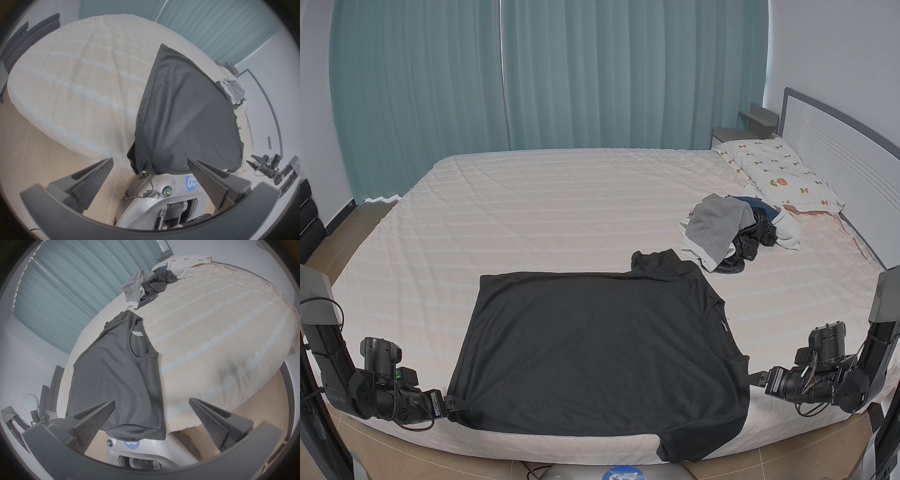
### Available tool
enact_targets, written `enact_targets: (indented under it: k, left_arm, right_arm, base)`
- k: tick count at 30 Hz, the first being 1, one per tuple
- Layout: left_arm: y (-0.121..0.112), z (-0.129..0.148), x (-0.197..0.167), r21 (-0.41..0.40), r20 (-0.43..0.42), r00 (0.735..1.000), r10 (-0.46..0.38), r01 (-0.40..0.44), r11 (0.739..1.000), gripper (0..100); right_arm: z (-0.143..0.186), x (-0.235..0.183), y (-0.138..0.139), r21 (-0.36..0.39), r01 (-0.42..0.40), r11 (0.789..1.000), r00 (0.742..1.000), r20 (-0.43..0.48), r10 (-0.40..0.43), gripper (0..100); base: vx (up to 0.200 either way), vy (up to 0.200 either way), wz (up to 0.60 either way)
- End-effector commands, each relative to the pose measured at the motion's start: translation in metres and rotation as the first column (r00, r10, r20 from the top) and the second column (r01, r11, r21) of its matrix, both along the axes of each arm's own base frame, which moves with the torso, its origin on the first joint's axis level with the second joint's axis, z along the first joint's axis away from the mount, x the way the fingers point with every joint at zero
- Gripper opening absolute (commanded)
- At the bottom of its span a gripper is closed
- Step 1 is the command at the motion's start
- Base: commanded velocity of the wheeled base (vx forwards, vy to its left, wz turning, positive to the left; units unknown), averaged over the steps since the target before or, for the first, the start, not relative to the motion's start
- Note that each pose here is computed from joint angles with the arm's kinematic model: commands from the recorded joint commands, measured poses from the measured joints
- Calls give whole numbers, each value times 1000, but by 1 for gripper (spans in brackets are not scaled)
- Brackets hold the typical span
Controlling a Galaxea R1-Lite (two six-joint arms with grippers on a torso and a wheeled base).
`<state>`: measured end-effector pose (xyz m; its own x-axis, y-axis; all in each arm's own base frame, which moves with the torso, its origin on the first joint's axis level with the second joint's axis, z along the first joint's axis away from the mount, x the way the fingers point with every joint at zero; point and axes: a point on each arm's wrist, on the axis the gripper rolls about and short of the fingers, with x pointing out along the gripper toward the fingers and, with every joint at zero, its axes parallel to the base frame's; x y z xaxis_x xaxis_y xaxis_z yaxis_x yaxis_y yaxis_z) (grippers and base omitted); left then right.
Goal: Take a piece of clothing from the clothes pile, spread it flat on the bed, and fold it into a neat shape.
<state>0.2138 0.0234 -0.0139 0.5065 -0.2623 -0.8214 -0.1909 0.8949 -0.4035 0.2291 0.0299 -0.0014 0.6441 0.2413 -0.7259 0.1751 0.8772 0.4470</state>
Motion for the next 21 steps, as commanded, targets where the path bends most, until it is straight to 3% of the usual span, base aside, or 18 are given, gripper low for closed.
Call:
enact_targets:
  k: [1,12,21]
  left_arm:
    - [-1,-15,1,8,-55,998,-14,15,1000,100]
    - [-16,-14,7,34,-42,997,-71,73,997,100]
    - [-15,-23,20,89,-48,998,-51,56,994,100]
  right_arm:
    - [1,0,0,1,-1,1000,1000,5,1,100]
    - [5,-1,0,4,0,1000,1000,20,0,100]
    - [9,-5,-1,4,0,1000,1000,28,-1,100]
  base:
    - [0,0,0]
    - [0,0,0]
    - [0,0,0]
